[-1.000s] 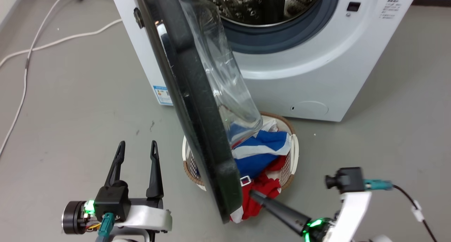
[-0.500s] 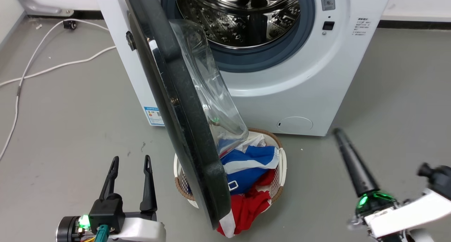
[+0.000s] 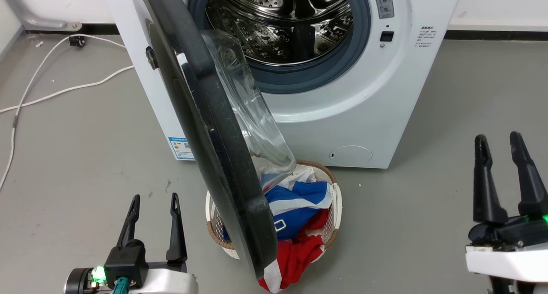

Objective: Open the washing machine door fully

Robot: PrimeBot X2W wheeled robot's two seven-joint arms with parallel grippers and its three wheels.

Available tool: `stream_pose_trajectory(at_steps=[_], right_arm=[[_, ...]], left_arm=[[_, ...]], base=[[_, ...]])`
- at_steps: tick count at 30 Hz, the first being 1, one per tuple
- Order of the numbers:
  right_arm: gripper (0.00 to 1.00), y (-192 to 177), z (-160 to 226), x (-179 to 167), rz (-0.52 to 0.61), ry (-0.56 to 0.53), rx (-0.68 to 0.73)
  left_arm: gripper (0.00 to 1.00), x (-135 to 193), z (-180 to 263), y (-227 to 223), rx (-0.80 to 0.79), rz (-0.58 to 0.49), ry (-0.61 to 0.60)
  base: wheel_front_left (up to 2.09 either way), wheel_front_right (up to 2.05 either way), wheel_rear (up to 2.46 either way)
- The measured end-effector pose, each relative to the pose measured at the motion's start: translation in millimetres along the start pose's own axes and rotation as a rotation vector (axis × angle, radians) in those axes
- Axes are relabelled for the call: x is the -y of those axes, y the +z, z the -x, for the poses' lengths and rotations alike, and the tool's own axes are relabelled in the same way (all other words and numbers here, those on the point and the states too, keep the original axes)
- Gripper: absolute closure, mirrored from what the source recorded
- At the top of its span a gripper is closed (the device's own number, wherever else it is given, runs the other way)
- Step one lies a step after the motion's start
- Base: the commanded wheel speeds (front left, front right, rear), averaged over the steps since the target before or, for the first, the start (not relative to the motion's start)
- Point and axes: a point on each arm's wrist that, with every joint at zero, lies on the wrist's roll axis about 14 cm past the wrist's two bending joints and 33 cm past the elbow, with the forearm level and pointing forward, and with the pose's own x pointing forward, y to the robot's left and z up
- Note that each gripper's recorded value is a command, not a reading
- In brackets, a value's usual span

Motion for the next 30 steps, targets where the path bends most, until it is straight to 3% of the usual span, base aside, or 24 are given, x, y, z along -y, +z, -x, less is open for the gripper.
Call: stream_pose_trajectory(at_steps=[7,14,25,26,27,28,30], right_arm=[[0.0,-29.5,20.6,13.7,0.219,-0.044,-0.119],[0.0,-66.7,53.0,24.1,0.233,-0.099,-0.265],[0.0,-85.0,75.0,19.8,0.232,-0.095,-0.346],[0.0,-85.0,75.3,20.1,0.232,-0.096,-0.346],[0.0,-85.1,75.7,20.5,0.232,-0.097,-0.347],[0.0,-85.0,75.9,20.6,0.234,-0.098,-0.347],[0.0,-84.6,76.1,20.2,0.234,-0.098,-0.346]], left_arm=[[0.0,-0.7,0.8,0.3,0.001,-0.001,0.002],[0.0,-2.6,4.4,2.6,0.006,-0.005,0.006],[0.0,-6.9,11.1,0.4,-0.004,0.006,0.02],[0.53,-7.7,11.7,-0.2,-0.006,0.008,0.023],[0.82,-8.3,12.0,0.2,-0.004,0.008,0.026],[1.0,-9.2,12.0,0.7,-0.003,0.007,0.03],[1.0,-9.6,12.3,0.6,-0.003,0.005,0.031]], base=[[0.0,0.0,0.0],[0.0,0.0,0.0],[0.0,0.0,0.0],[0.0,0.0,0.0],[0.0,0.0,0.0],[0.0,0.0,0.0],[0.0,0.0,0.0]])
